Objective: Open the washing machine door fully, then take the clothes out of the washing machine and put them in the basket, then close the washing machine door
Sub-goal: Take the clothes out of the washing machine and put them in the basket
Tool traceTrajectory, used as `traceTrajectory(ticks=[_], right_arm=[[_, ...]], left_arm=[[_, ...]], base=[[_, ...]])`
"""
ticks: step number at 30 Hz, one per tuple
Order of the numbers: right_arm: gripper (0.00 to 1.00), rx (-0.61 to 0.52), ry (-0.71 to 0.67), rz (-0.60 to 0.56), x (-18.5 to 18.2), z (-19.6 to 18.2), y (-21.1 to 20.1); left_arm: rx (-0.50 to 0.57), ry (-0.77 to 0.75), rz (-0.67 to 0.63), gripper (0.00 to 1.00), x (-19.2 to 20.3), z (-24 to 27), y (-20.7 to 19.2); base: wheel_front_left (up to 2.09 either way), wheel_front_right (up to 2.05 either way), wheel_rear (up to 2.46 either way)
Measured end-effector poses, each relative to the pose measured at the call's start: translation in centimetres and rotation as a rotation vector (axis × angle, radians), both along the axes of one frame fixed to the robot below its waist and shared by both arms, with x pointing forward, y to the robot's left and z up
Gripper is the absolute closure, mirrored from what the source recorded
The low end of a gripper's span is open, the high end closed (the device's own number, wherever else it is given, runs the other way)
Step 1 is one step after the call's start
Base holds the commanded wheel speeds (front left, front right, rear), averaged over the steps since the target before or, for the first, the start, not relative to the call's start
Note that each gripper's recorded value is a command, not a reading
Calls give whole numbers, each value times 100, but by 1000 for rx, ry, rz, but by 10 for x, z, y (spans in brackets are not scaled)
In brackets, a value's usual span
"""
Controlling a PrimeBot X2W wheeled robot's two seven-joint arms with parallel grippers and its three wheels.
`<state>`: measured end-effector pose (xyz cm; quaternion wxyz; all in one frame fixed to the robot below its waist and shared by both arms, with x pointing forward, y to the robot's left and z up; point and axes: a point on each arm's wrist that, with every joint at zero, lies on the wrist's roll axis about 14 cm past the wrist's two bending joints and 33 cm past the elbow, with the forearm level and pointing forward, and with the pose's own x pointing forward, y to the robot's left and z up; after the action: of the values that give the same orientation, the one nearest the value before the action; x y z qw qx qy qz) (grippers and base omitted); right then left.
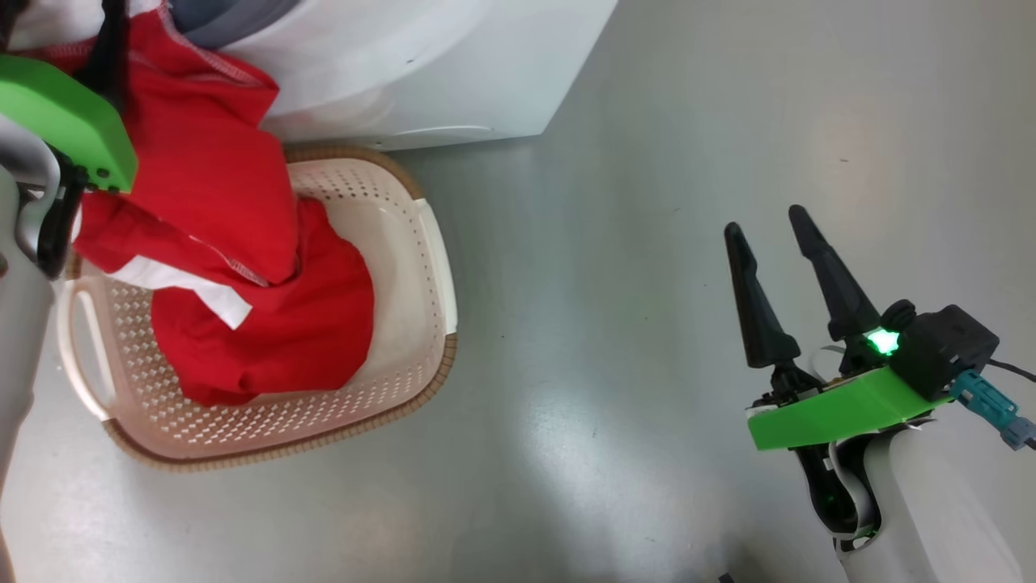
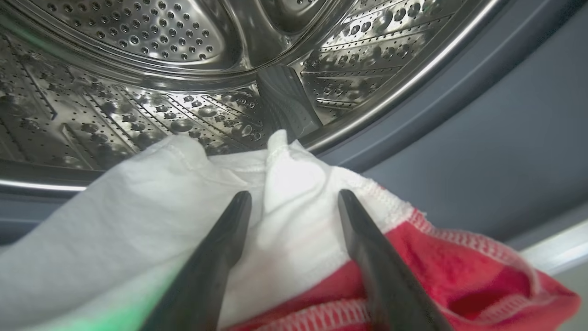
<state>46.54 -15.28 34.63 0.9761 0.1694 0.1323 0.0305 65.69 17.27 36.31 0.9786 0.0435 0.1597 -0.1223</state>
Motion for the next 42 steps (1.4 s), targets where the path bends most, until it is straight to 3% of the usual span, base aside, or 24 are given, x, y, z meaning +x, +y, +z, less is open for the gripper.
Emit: traceTrajectory(ticks=[5, 6, 7, 8, 9, 10, 19, 26, 35, 42], right_arm=[[0, -6, -13, -3, 2, 5, -3], [0, -7, -14, -4, 1, 5, -3], [0, -7, -14, -6, 1, 6, -4], [0, -7, -14, -9, 1, 6, -5], [0, -7, -14, -11, 0, 7, -6], [0, -5, -15, -14, 0, 7, -6], [0, -3, -30, -15, 2, 13, -6], [0, 6, -41, -17, 7, 14, -4], [0, 23, -40, 9, 7, 14, 9], [0, 27, -50, 11, 8, 18, 11]], left_arm=[[12, 19, -4, 2, 2, -3, 0], [13, 22, -2, 24, 4, -3, 1], [12, 25, -2, 53, 4, -4, 1], [12, 28, -6, 64, 4, -5, 0], [13, 31, -10, 85, 4, -5, -2], [15, 32, -15, 99, 3, -5, -3], [1, 31, -20, 100, 0, 2, -4], [-146, -94, 42, 100, 4, 46, 5], [-215, -192, 121, 100, -48, 53, 24], [-214, -115, 153, 100, -110, 16, 15]], base=[[0, 0, 0], [0, 0, 0], [0, 0, 0], [0, 0, 0], [0, 0, 0], [0, 0, 0], [0, 0, 0], [0, 0, 0], [0, 0, 0], [0, 0, 0]])
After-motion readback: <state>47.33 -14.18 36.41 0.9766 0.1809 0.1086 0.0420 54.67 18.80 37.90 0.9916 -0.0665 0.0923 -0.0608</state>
